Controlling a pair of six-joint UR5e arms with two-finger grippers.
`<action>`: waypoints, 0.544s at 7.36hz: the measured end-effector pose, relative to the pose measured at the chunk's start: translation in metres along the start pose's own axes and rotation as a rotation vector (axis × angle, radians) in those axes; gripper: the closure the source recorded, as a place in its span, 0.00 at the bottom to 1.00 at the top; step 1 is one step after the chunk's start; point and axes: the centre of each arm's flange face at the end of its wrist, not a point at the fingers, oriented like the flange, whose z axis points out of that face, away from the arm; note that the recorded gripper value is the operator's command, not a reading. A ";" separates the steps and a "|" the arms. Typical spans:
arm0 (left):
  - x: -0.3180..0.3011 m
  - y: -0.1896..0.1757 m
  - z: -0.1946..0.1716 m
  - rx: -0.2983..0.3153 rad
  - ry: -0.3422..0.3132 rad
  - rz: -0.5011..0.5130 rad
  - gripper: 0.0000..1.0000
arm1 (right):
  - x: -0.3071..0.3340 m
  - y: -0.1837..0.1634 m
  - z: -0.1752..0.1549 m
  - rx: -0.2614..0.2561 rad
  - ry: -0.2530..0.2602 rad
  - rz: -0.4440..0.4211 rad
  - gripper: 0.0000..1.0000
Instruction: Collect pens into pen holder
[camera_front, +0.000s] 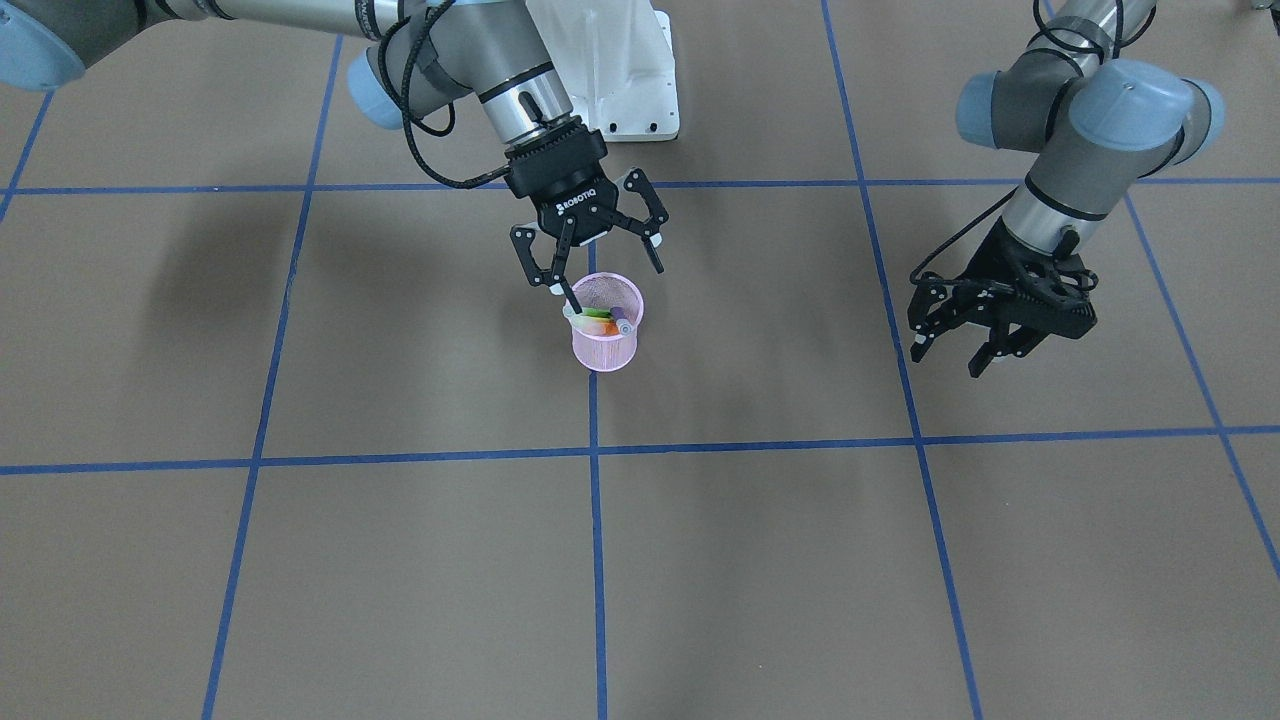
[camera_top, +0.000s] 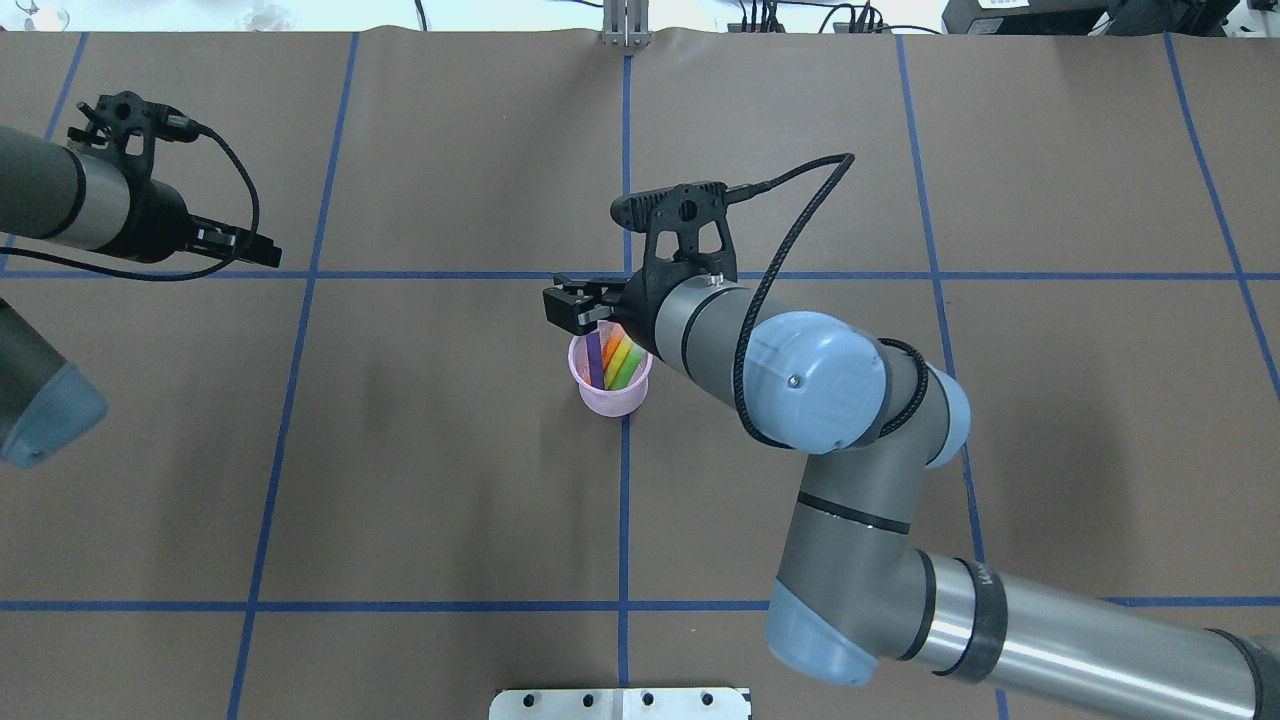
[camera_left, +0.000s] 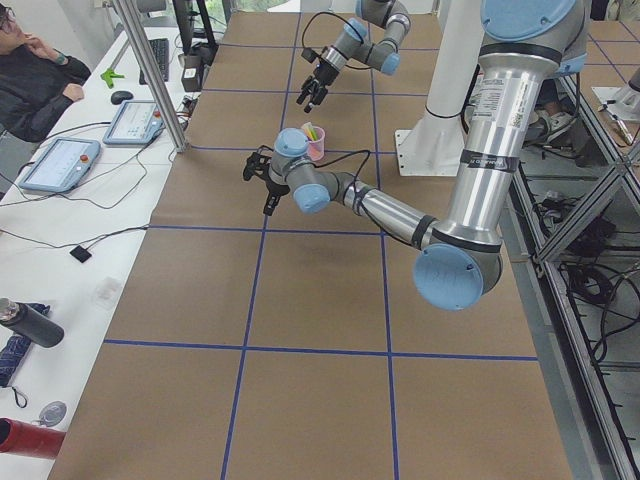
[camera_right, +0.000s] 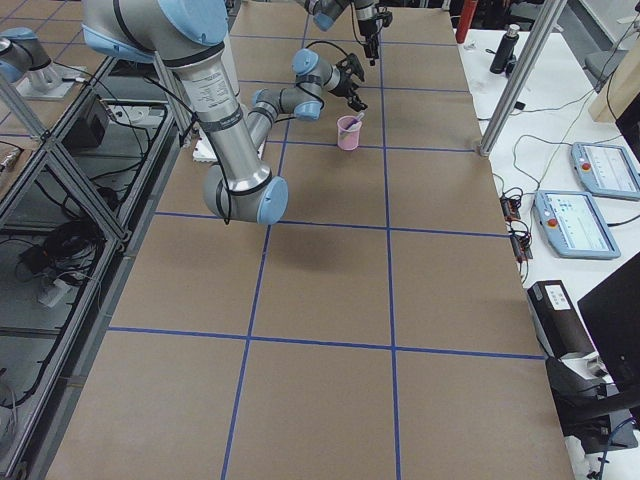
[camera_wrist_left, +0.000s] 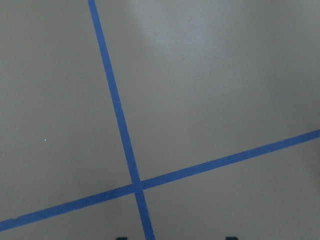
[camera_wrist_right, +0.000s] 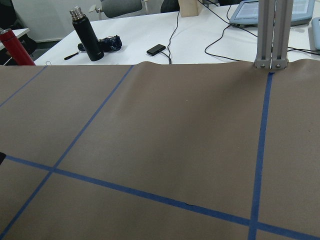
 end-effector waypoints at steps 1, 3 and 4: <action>-0.014 -0.014 -0.011 -0.030 -0.015 0.010 0.00 | 0.031 -0.028 -0.016 -0.070 0.021 0.011 0.00; -0.043 -0.044 -0.035 -0.086 -0.092 0.072 0.00 | 0.133 -0.079 -0.047 -0.240 0.071 0.024 0.00; -0.066 -0.054 -0.049 -0.108 -0.128 0.113 0.00 | 0.199 -0.092 -0.065 -0.318 0.091 0.002 0.00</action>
